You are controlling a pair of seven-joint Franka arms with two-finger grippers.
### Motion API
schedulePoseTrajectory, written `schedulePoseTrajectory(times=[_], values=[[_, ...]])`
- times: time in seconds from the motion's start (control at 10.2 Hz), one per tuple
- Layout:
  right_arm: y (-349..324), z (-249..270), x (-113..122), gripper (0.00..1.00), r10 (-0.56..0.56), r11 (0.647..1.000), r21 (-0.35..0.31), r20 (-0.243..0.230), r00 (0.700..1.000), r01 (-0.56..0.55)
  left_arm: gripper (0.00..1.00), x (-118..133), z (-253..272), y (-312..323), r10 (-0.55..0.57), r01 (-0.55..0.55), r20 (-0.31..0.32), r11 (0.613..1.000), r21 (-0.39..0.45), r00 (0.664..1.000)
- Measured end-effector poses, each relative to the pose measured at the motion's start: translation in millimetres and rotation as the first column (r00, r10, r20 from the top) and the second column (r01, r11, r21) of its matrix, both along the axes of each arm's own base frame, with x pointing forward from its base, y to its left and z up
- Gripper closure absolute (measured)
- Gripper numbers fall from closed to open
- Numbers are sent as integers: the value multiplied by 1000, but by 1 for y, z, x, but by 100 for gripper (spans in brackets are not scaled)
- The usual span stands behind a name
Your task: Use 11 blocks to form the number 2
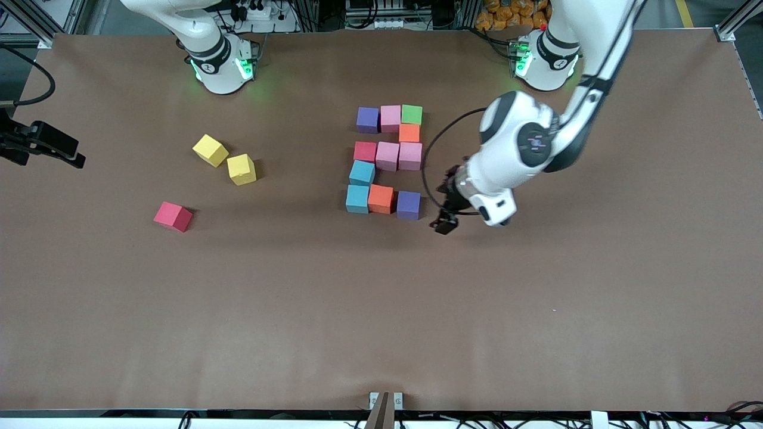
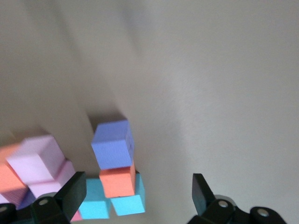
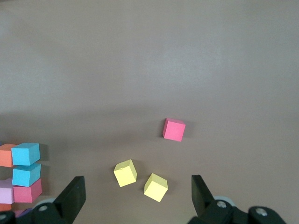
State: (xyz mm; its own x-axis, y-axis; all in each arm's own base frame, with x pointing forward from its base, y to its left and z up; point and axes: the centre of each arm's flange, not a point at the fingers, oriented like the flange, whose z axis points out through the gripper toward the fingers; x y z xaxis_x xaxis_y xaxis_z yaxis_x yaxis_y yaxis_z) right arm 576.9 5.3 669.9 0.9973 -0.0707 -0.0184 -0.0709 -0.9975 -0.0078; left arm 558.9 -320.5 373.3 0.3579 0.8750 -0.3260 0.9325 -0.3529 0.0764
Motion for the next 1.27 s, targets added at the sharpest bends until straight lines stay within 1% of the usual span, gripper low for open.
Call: schedulePoseTrajectory(times=[0.1,0.2,0.29,0.39,0.49,0.59,0.69,0.78,0.88,1.08,1.17,1.27], values=[[1,0,0,0,1,1000,0,0,1000,-1,0,10,20,25,-104,105,35,995,-2,994],[1,0,0,0,2,1000,0,0,1000,-2,0,22,41,55,-200,200,62,980,-1,978],[1,0,0,0,2,1000,0,0,1000,-2,0,34,63,88,-297,297,83,955,15,951],[1,0,0,0,1,1000,0,0,1000,-1,0,45,84,123,-409,404,107,913,62,906],[1,0,0,0,2,1000,0,0,1000,-2,0,50,105,151,-529,513,115,847,142,841],[1,0,0,0,2,1000,0,0,1000,-2,0,50,123,170,-623,594,103,775,217,775],[1,0,0,0,2,1000,0,0,1000,-2,0,47,138,184,-691,651,89,711,267,717],[1,0,0,0,2,1000,0,0,1000,-2,0,42,153,195,-747,699,82,651,297,660],[1,0,0,0,2,1000,0,0,1000,-2,0,35,171,209,-788,734,79,601,316,611],[1,0,0,0,1,1000,0,0,1000,-1,0,15,210,239,-833,771,70,538,341,549],[1,0,0,0,2,1000,0,0,1000,-2,0,4,229,251,-858,790,73,498,356,508],[1,0,0,0,1,1000,0,0,1000,-1,0,-9,247,259,-871,798,76,477,370,485]])
